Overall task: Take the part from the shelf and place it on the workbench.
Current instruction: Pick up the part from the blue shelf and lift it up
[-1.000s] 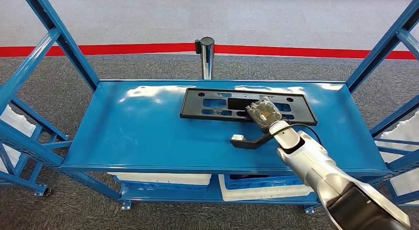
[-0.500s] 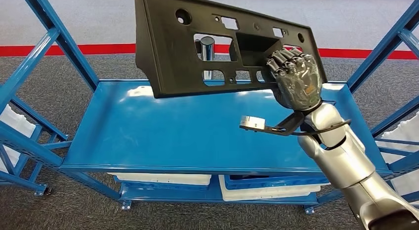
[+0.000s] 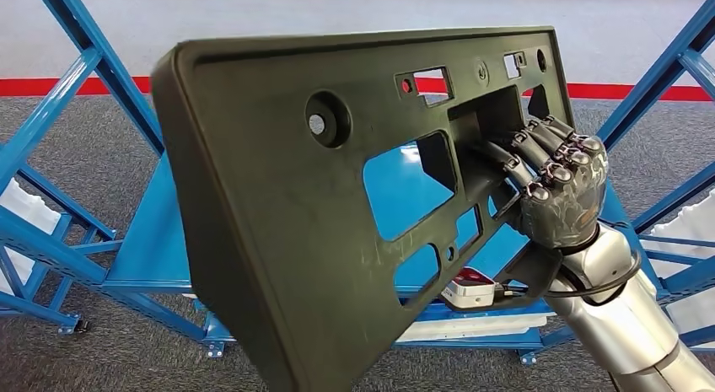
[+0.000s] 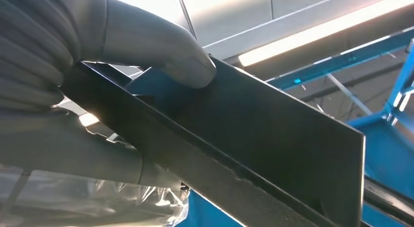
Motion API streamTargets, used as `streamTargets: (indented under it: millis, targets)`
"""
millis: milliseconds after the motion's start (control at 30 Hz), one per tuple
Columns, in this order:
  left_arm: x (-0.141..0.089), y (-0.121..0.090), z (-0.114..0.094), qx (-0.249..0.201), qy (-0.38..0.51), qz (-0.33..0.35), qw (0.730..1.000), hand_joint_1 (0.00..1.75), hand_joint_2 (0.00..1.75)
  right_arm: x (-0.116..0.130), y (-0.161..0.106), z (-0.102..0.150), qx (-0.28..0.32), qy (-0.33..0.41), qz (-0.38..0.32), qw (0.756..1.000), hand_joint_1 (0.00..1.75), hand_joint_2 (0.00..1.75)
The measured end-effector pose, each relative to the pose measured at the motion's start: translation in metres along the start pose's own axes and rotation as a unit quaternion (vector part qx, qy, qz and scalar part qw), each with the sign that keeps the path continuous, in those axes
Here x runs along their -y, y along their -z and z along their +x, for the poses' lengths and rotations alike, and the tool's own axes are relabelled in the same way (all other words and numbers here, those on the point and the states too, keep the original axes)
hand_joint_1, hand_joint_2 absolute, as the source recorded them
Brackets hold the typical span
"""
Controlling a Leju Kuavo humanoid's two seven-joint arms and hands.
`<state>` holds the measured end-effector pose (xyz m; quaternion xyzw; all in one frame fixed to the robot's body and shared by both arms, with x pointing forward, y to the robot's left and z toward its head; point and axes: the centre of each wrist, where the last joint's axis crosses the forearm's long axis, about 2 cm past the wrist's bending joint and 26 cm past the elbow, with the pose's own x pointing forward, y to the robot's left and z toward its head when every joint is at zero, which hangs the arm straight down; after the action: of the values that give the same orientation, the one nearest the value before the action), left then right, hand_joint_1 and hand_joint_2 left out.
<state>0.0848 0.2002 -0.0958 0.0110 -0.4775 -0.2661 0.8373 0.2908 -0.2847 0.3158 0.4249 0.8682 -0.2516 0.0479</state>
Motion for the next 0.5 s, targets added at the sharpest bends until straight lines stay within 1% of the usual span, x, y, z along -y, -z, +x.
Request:
streamTargets:
  millis: [333,500]
  targets:
    - [0.0018,-0.0016,-0.0011,0.004,0.005,-0.019,1.000,0.00,1.75,0.0036,0.0006,0.0036,0.004,0.016,-0.007,1.000,1.69,1.75]
    - [0.0013,-0.0013,-0.0012,-0.019,0.003,-0.019,1.000,0.00,1.75,0.0025,-0.0003,0.0059,0.007,0.021,-0.006,1.000,1.69,1.75]
